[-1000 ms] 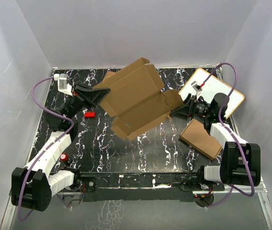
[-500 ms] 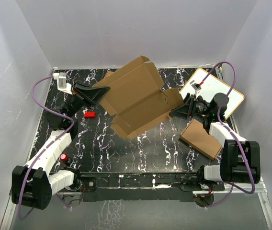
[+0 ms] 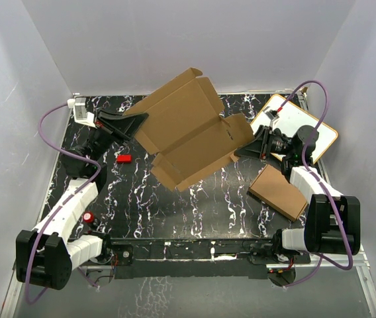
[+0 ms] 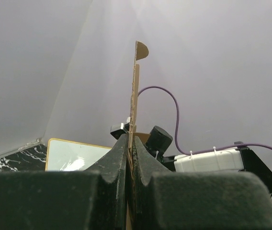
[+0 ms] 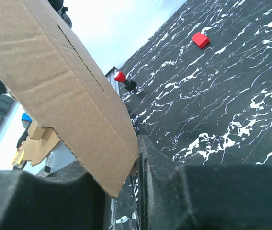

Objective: Fold the paper box

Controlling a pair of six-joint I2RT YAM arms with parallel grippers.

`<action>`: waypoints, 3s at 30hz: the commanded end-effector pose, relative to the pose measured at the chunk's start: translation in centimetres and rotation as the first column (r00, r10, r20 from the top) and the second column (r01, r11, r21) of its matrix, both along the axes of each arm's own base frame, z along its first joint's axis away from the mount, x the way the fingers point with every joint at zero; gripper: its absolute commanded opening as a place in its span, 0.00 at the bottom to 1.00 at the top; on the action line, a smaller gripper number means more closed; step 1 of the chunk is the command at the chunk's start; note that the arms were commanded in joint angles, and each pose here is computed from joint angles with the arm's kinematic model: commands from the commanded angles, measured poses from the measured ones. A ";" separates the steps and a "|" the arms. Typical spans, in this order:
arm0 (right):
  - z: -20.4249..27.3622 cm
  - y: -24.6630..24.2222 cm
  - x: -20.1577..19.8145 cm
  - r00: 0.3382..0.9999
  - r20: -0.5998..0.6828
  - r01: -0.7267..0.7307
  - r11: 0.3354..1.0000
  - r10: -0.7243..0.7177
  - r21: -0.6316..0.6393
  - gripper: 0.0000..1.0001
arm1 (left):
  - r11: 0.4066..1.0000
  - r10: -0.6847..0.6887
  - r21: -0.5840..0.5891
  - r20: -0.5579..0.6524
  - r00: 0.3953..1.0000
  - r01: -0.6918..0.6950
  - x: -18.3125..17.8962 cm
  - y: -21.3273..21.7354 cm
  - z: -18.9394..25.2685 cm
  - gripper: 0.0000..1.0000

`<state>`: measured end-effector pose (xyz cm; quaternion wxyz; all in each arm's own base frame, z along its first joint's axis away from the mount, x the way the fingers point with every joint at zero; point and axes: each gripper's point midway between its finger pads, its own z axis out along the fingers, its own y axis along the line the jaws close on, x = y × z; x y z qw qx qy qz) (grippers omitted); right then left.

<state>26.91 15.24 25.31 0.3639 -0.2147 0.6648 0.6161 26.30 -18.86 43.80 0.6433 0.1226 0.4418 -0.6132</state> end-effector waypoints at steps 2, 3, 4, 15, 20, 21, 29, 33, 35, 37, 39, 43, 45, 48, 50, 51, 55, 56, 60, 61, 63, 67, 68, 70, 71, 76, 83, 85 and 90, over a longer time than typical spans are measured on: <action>3.3 0.2 -0.1 0.995 0.102 0.006 1.000 -0.006 0.001 0.21 | 0.997 0.055 -0.064 0.081 0.995 -0.050 -0.2 1.1 3.1 0.00; 3.4 0.2 -0.1 0.995 0.101 0.007 1.000 -0.008 0.002 0.19 | 0.997 0.057 -0.065 0.078 0.995 -0.052 -0.1 1.1 3.1 0.00; 3.5 0.2 -0.1 0.995 0.097 0.010 1.000 -0.010 0.004 0.16 | 0.996 0.058 -0.068 0.073 0.996 -0.053 0.0 1.1 3.0 0.00; 3.4 0.1 0.8 0.994 0.101 0.049 0.999 -0.049 0.000 0.08 | 0.999 0.036 0.005 0.050 0.998 -0.036 0.3 0.4 1.2 0.00; 0.9 -0.4 2.1 0.960 0.270 0.102 0.989 -0.071 -0.104 0.32 | 0.998 0.024 0.065 0.047 0.999 -0.027 0.0 -0.1 -0.2 0.00; -0.3 -0.6 2.1 0.959 0.271 0.120 0.983 -0.079 -0.138 0.42 | 0.997 0.019 0.078 0.047 0.999 -0.022 -0.2 -0.2 -0.5 0.00; -1.3 -2.4 2.5 0.850 0.526 0.223 0.928 -0.036 -0.297 0.74 | 0.976 -0.039 0.213 0.015 0.999 0.035 -1.2 -1.0 -2.9 0.00; -0.6 -2.2 1.8 0.798 0.602 0.214 0.929 0.011 -0.301 0.80 | 0.964 -0.075 0.256 0.004 0.997 0.071 -1.9 -1.3 -3.7 0.00; -0.6 -2.0 1.4 0.769 0.637 0.188 0.936 0.048 -0.298 0.80 | 0.957 -0.087 0.278 0.000 0.996 0.083 -2.1 -1.4 -4.1 0.00; -0.9 -1.8 1.1 0.739 0.669 0.160 0.943 0.082 -0.293 0.82 | 0.952 -0.093 0.293 -0.006 0.996 0.091 -2.1 -1.5 -4.6 0.00; -1.5 -1.4 0.8 0.713 0.692 0.131 0.950 0.108 -0.283 0.82 | 0.949 -0.094 0.301 -0.014 0.995 0.094 -1.9 -1.6 -5.2 0.00; -3.4 -0.1 0.0 0.727 0.668 0.062 0.955 0.155 -0.290 0.83 | 0.948 -0.095 0.302 -0.025 0.995 0.098 -1.6 -1.6 -5.9 0.00; -4.3 0.4 -0.1 0.743 0.647 0.048 0.951 0.171 -0.306 0.81 | 0.948 -0.095 0.303 -0.029 0.995 0.099 -1.5 -1.7 -6.2 0.00; -5.0 0.8 0.2 0.759 0.626 0.048 0.944 0.178 -0.326 0.74 | 0.947 -0.099 0.305 -0.035 0.994 0.105 -1.4 -1.7 -6.5 0.00; -5.5 0.8 0.7 0.777 0.608 0.064 0.939 0.165 -0.337 0.65 | 0.945 -0.103 0.308 -0.038 0.994 0.109 -1.4 -1.7 -6.7 0.00; -5.8 1.2 0.6 0.778 0.603 0.056 0.937 0.175 -0.345 0.61 | 0.944 -0.105 0.310 -0.039 0.994 0.112 -1.4 -1.8 -6.8 0.00; -6.3 1.3 1.6 0.795 0.589 0.105 0.923 0.146 -0.370 0.35 | 0.941 -0.103 0.320 -0.039 0.994 0.110 -1.4 -1.8 -7.3 0.00; -6.3 1.3 1.8 0.794 0.592 0.116 0.921 0.138 -0.372 0.28 | 0.938 -0.101 0.328 -0.038 0.994 0.108 -1.3 -1.8 -7.5 0.00; -5.6 1.2 2.3 0.790 0.603 0.150 0.917 0.113 -0.370 0.08 | 0.918 -0.083 0.387 -0.040 0.996 0.092 -1.1 -1.8 -8.9 0.00; -5.4 1.1 2.6 0.787 0.608 0.168 0.914 0.101 -0.369 0.08 | 0.908 -0.076 0.410 -0.043 0.996 0.087 -1.0 -1.8 -9.5 0.00; -5.5 0.8 3.2 0.788 0.610 0.205 0.903 0.077 -0.378 0.08 | 0.886 -0.065 0.457 -0.055 0.996 0.083 -0.8 -1.7 -10.7 0.00; -6.5 0.2 4.6 0.804 0.594 0.263 0.876 0.033 -0.405 0.08 | 0.836 -0.042 0.543 -0.076 0.996 0.077 -0.5 -1.4 -13.2 0.00; -6.9 0.1 4.8 0.809 0.587 0.266 0.873 0.029 -0.409 0.08 | 0.825 -0.034 0.561 -0.075 0.997 0.071 -0.4 -1.3 -13.8 0.00; -7.9 0.1 5.2 0.820 0.572 0.277 0.862 0.018 -0.424 0.08 | 0.803 -0.028 0.593 -0.077 0.997 0.069 -0.1 -1.2 -15.1 0.00; -8.4 0.1 5.4 0.824 0.567 0.282 0.857 0.013 -0.430 0.08 | 0.792 -0.030 0.606 -0.069 0.997 0.065 -0.1 -1.2 -15.6 0.00; -10.9 0.4 6.4 0.835 0.550 0.317 0.822 -0.006 -0.472 0.08 | 0.775 -0.041 0.631 -0.019 0.999 0.043 0.2 -1.2 -17.0 0.00; -13.2 1.2 5.7 0.844 0.533 0.269 0.813 0.059 -0.516 0.08 | 0.730 -0.064 0.679 -0.047 0.997 0.079 -0.2 -2.1 -18.5 0.00; -13.6 1.2 5.2 0.842 0.534 0.251 0.815 0.084 -0.523 0.08 | 0.718 -0.072 0.689 -0.073 0.995 0.103 -0.6 -2.4 -19.2 0.00; -14.0 1.5 4.2 0.838 0.532 0.209 0.827 0.124 -0.522 0.08 | 0.722 -0.087 0.668 -0.170 0.982 0.180 -1.8 -2.9 -20.7 0.00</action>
